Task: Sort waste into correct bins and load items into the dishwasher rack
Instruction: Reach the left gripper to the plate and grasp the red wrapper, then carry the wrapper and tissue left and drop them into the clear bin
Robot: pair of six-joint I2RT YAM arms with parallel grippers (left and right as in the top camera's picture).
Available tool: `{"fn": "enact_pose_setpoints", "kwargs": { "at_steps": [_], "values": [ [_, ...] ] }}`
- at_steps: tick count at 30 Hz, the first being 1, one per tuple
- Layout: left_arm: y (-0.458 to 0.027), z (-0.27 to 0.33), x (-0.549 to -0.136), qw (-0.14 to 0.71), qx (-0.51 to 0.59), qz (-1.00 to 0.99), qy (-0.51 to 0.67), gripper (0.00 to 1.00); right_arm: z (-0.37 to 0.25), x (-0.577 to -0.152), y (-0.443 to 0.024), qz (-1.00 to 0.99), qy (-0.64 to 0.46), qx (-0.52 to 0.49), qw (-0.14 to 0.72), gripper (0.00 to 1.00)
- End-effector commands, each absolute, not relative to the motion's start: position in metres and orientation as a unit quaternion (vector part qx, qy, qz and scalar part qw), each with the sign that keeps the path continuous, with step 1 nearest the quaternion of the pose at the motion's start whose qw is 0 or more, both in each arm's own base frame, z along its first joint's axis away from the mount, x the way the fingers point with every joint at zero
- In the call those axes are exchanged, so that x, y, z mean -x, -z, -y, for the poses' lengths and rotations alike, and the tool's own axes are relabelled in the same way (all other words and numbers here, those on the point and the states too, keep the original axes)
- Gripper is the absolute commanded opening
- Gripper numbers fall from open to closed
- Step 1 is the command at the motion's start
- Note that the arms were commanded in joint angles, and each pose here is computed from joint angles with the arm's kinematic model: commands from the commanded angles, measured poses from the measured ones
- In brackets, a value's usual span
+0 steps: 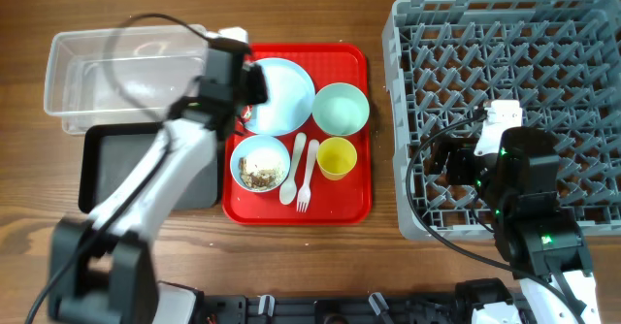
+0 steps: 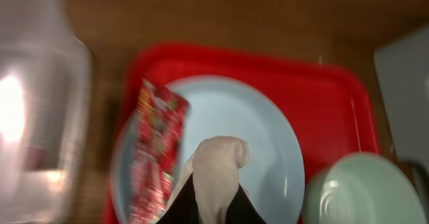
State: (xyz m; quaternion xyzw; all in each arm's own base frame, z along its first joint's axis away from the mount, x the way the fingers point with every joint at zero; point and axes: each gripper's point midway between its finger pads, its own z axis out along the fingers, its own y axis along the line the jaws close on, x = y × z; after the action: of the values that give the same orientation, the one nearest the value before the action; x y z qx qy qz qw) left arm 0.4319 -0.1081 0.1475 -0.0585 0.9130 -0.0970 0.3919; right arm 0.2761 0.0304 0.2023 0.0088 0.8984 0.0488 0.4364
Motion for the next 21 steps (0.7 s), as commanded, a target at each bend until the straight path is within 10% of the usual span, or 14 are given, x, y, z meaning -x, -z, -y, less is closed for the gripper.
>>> {"fn": "enact_pose_setpoints", "kwargs": {
  "at_steps": [1,6,8,10,21],
  "values": [
    [-0.192,0.031,-0.441,0.449,0.14,-0.881,0.053,0.11,-0.028,-0.279,-0.211,-0.894,-0.044,-0.012,0.446,1.0],
    [-0.176,-0.047,-0.443,0.435,0.218,-0.874,0.01,0.22,-0.028,-0.279,-0.211,-0.894,-0.044,-0.012,0.446,1.0],
    [-0.177,-0.059,-0.445,0.441,0.229,-0.868,0.006,0.64,-0.028,-0.279,-0.211,-0.894,-0.044,-0.012,0.446,1.0],
    [-0.183,-0.053,-0.449,0.453,0.22,-0.864,0.014,0.73,-0.028,-0.279,-0.211,-0.894,-0.044,-0.012,0.446,1.0],
    [-0.131,0.082,-0.429,0.37,0.08,-0.924,0.052,0.77,-0.028,-0.279,-0.211,-0.894,-0.044,-0.012,0.446,1.0]
  ]
}}
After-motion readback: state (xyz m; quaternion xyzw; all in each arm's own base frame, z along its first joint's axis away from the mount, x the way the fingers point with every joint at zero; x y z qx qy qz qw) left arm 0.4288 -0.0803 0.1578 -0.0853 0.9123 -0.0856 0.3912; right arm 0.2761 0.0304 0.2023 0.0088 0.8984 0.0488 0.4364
